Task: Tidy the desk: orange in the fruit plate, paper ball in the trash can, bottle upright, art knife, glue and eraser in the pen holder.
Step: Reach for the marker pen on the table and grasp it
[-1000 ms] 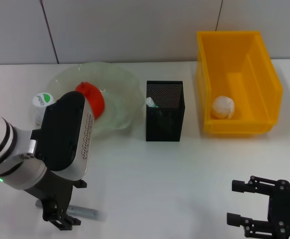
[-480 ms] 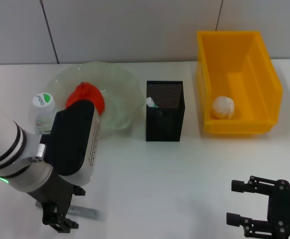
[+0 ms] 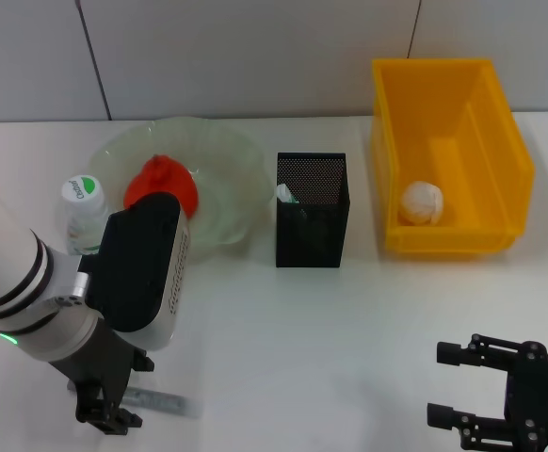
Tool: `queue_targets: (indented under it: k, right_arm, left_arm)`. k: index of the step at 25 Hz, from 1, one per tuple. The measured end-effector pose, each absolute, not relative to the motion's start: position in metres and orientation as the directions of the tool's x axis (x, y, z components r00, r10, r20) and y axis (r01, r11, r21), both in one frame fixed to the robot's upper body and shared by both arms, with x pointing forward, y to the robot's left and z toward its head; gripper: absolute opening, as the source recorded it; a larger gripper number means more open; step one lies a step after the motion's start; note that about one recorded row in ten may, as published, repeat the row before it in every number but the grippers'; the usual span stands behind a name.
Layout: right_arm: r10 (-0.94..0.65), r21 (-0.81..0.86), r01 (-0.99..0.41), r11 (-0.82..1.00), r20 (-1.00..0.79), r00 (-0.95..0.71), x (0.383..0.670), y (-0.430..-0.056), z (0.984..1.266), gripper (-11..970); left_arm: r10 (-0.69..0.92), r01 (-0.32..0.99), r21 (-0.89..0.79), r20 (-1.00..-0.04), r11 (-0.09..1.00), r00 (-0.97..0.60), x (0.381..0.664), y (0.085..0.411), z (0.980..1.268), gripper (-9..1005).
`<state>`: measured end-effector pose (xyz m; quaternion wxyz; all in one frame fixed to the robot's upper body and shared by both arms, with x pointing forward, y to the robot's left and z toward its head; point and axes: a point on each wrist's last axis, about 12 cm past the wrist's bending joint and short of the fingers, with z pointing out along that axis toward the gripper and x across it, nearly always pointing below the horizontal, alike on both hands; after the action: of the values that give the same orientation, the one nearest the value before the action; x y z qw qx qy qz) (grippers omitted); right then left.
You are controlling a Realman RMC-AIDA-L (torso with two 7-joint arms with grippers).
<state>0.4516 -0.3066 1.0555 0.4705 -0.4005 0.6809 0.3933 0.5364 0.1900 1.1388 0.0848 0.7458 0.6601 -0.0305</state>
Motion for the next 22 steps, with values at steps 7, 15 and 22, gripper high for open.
queue_targets:
  k: [7,15,22]
  right_arm:
    - [-0.179,0.162,-0.916,0.367,-0.954,-0.24,0.4511,-0.3063,1.0547,735]
    - [-0.179,0.164,-0.916,0.365,-0.953,-0.242,0.4512,-0.3058,1.0543,735]
    - [-0.18,0.164,-0.917,0.365,-0.953,-0.242,0.4513,-0.3058,1.0543,735]
  left_arm:
    - [0.98,0.989,0.092,-0.153,-0.112,0.126,0.5372,0.1905,1.1385,568]
    - [0.98,0.988,0.098,-0.146,-0.12,0.134,0.538,0.1908,1.1374,445]
    - [0.983,0.988,0.106,-0.134,-0.114,0.128,0.5396,0.1923,1.1356,429]
